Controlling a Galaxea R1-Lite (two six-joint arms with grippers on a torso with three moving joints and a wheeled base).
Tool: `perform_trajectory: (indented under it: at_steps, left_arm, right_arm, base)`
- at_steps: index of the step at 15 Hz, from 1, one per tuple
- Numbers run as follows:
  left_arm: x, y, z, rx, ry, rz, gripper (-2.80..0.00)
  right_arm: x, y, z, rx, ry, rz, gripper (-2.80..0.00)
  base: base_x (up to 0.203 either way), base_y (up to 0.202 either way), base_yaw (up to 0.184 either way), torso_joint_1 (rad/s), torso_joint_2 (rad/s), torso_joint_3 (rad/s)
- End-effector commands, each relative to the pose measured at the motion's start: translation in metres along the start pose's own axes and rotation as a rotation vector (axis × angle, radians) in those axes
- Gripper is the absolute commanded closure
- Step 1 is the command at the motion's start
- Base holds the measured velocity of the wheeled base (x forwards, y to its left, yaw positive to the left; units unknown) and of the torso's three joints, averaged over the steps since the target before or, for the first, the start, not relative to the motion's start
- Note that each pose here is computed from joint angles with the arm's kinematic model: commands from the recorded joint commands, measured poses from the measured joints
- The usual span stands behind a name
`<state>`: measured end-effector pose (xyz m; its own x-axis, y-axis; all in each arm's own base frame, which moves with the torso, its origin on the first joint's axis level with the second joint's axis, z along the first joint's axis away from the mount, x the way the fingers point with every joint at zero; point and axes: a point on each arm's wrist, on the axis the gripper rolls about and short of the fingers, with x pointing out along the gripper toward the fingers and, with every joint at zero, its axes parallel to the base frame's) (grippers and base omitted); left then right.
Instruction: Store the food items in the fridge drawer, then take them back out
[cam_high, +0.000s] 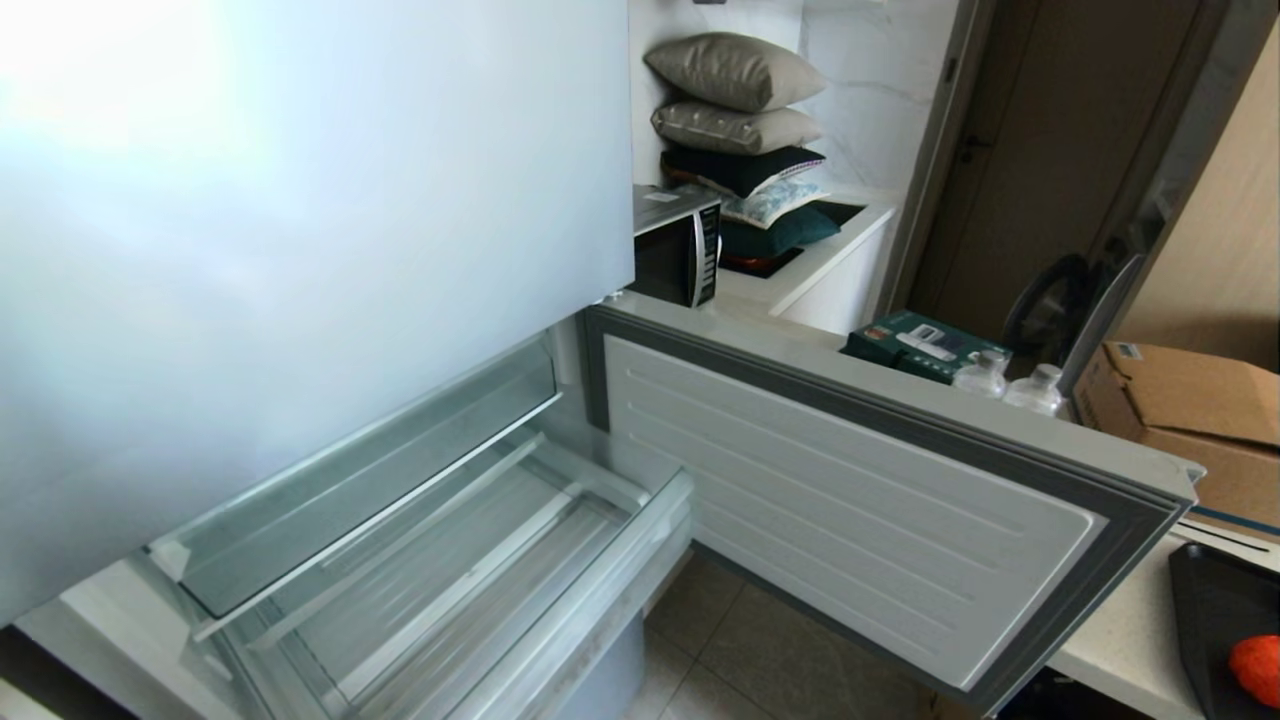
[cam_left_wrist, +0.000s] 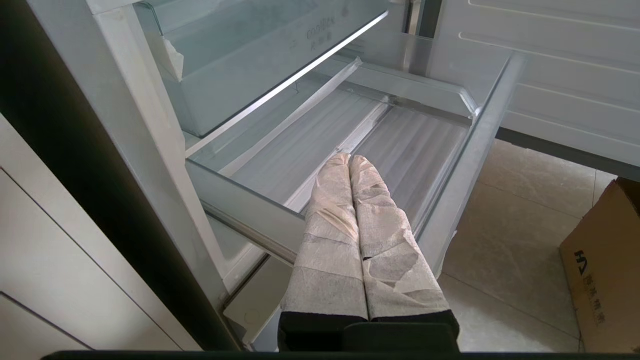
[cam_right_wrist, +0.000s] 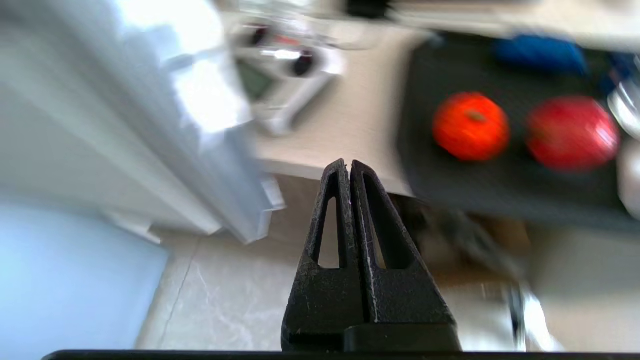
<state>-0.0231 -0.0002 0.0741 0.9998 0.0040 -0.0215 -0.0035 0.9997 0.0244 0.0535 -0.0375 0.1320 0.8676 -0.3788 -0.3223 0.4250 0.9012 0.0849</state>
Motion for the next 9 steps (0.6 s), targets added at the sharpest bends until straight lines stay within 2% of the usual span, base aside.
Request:
perform_trajectory:
  at_steps: [1, 2, 3, 5, 6, 7, 9]
  left_arm:
    - [0.0, 0.0, 0.0, 0.0, 0.0, 0.001, 0.0]
    - [0.0, 0.0, 0.0, 0.0, 0.0, 0.001, 0.0]
    - [0.0, 0.0, 0.0, 0.0, 0.0, 0.001, 0.0]
    - [0.0, 0.0, 0.0, -0.001, -0.002, 0.001, 0.0]
    - [0.0, 0.0, 0.0, -0.002, 0.0, 0.001, 0.0]
    - [0.0, 0.0, 0.0, -0.003, 0.0, 0.001, 0.0]
    - [0.0, 0.0, 0.0, -0.003, -0.001, 0.001, 0.0]
  right_arm:
    - [-0.038, 0.014, -0.021, -0.106, -0.19, 0.147, 0.0]
    - [-0.044, 0.015, -0.034, -0.142, -0.169, 0.244, 0.0]
    - [-0.047, 0.014, -0.045, -0.172, -0.121, 0.302, 0.0]
    - [-0.048, 0.009, -0.06, -0.233, -0.047, 0.361, 0.0]
    - [-0.049, 0.007, -0.066, -0.259, -0.043, 0.396, 0.0]
    - [-0.052, 0.004, -0.07, -0.275, -0.08, 0.417, 0.0]
    - [-0.061, -0.001, -0.077, -0.296, -0.215, 0.441, 0.0]
  base:
    - [0.0, 0.0, 0.0, 0.0, 0.0, 0.0]
    - [0.0, 0.0, 0.0, 0.0, 0.0, 0.0]
    - [0.0, 0.0, 0.0, 0.0, 0.0, 0.0]
    - [0.0, 0.0, 0.0, 0.0, 0.0, 0.0]
    - [0.0, 0.0, 0.0, 0.0, 0.0, 0.0]
    - [0.0, 0.0, 0.0, 0.0, 0.0, 0.0]
    - [0.0, 0.0, 0.0, 0.0, 0.0, 0.0]
